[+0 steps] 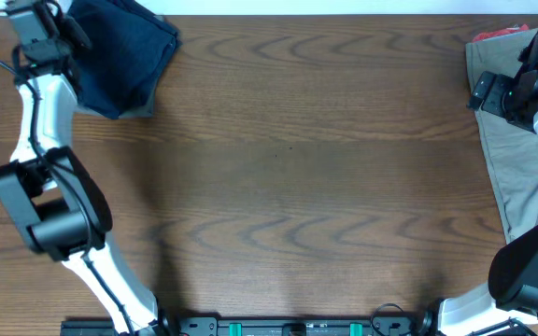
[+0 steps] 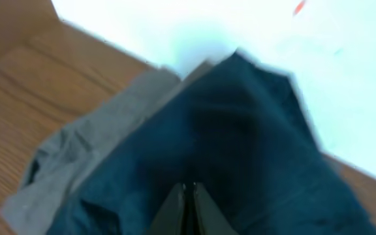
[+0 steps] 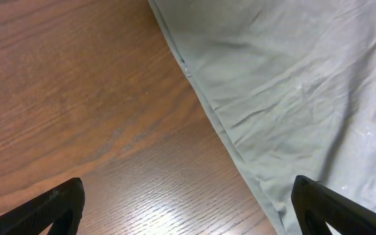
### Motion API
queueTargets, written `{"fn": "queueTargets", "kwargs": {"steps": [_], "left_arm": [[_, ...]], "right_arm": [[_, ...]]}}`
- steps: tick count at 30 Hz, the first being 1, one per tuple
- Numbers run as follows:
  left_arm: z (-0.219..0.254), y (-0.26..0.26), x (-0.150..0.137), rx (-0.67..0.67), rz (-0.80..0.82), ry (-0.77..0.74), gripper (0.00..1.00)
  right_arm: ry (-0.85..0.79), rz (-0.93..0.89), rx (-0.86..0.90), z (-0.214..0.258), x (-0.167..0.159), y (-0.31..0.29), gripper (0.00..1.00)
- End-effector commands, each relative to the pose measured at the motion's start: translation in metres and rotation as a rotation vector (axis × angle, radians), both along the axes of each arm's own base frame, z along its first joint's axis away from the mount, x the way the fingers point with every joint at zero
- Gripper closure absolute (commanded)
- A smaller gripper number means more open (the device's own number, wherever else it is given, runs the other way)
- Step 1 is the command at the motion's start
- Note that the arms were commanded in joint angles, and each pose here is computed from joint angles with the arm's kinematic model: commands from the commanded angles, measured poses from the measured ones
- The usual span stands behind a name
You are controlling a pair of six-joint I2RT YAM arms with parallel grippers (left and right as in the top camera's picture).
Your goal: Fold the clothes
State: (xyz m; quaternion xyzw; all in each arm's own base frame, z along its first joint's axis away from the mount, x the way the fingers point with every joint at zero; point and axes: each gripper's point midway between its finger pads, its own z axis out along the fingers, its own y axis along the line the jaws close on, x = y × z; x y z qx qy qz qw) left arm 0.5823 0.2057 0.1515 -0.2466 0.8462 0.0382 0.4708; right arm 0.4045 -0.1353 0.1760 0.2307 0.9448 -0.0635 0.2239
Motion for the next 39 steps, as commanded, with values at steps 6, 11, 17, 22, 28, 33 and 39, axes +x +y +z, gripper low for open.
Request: {"fn": "queueTargets", "kwargs": {"steps": [6, 11, 17, 22, 28, 33, 39], "left_arm": [[-0.092, 0.077, -0.044, 0.005, 0.176, 0.219, 0.93], [-0.092, 0.103, -0.068, -0.014, 0.231, 0.251, 0.93], [-0.038, 0.099, -0.064, -0.031, 0.267, 0.143, 0.93], [0.031, 0.070, -0.050, -0.073, 0.258, -0.019, 0.91], [0.029, 0.023, -0.039, -0.118, 0.149, 0.015, 0.83], [-0.020, -0.007, -0.040, -0.156, 0.107, 0.146, 0.83], [-0.077, -0.039, -0.043, -0.192, 0.061, 0.295, 0.83]], "right_arm": [[0.000, 0.001, -0.014, 0.002, 0.001, -0.004, 0.01], [-0.001, 0.001, -0.014, 0.002, 0.001, -0.004, 0.01], [0.000, 0.001, -0.014, 0.002, 0.001, -0.004, 0.01], [-0.001, 0.001, -0.014, 0.002, 0.001, -0.004, 0.01], [-0.001, 0.001, -0.014, 0.002, 0.001, -0.004, 0.01], [-0.001, 0.001, -0.014, 0.002, 0.001, -0.004, 0.01], [-0.001, 0.001, -0.014, 0.002, 0.001, -0.004, 0.01]]}}
